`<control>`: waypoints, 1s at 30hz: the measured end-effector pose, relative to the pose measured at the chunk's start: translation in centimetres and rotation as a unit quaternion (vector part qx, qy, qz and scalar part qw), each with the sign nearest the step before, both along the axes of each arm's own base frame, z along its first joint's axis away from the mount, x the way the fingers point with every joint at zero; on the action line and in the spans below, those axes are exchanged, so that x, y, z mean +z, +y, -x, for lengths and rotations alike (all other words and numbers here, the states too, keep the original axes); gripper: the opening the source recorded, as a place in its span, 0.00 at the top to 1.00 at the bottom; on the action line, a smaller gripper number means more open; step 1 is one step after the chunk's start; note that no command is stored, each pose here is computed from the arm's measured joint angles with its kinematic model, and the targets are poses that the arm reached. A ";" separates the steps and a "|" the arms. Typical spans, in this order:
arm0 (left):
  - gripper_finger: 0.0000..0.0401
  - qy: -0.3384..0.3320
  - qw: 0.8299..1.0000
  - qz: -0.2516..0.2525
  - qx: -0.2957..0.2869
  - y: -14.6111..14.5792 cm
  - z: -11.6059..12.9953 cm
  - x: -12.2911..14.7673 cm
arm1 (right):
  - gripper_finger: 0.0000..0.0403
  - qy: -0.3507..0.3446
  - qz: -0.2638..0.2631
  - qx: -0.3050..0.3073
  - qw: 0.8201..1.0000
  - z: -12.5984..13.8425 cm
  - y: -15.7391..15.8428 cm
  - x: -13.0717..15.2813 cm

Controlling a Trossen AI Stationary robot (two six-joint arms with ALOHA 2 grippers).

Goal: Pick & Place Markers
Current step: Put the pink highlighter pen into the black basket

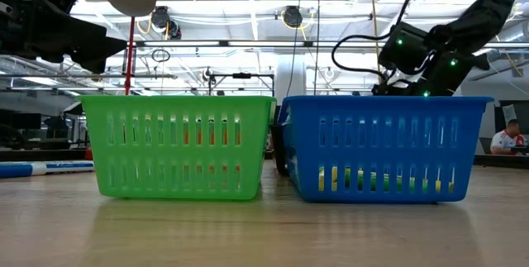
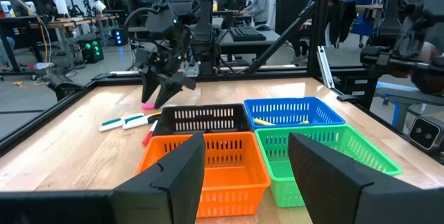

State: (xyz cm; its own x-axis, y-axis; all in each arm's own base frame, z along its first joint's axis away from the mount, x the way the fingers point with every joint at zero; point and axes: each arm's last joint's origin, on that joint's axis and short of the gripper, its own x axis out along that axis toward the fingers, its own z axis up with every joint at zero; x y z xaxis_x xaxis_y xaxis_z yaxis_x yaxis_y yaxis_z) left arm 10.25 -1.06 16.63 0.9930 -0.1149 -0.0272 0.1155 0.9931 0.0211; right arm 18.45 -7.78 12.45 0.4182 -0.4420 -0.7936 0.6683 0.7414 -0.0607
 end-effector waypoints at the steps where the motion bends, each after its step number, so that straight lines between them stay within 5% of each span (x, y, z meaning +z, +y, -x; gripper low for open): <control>1: 0.47 0.000 1.000 0.000 0.000 0.0 0.0 0.0 | 0.48 0.009 0.005 -0.005 1.000 0.0 -0.1 0.2; 24: 0.47 0.000 1.000 0.000 0.000 0.0 0.0 0.0 | 0.49 0.098 -0.026 -0.007 0.995 1.1 0.3 -0.1; 30: 0.47 0.000 1.000 0.000 0.000 0.0 0.0 0.0 | 0.57 0.103 -0.026 0.004 0.994 1.1 0.4 -0.1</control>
State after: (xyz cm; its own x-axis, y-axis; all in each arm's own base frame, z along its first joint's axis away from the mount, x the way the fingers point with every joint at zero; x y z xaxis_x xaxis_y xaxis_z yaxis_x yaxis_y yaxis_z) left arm 10.25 -1.06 16.63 0.9930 -0.1149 -0.0269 0.1155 0.9931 0.0211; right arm 17.35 -7.42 12.37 0.2485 -0.3951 -0.8844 0.6400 0.7523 -0.1563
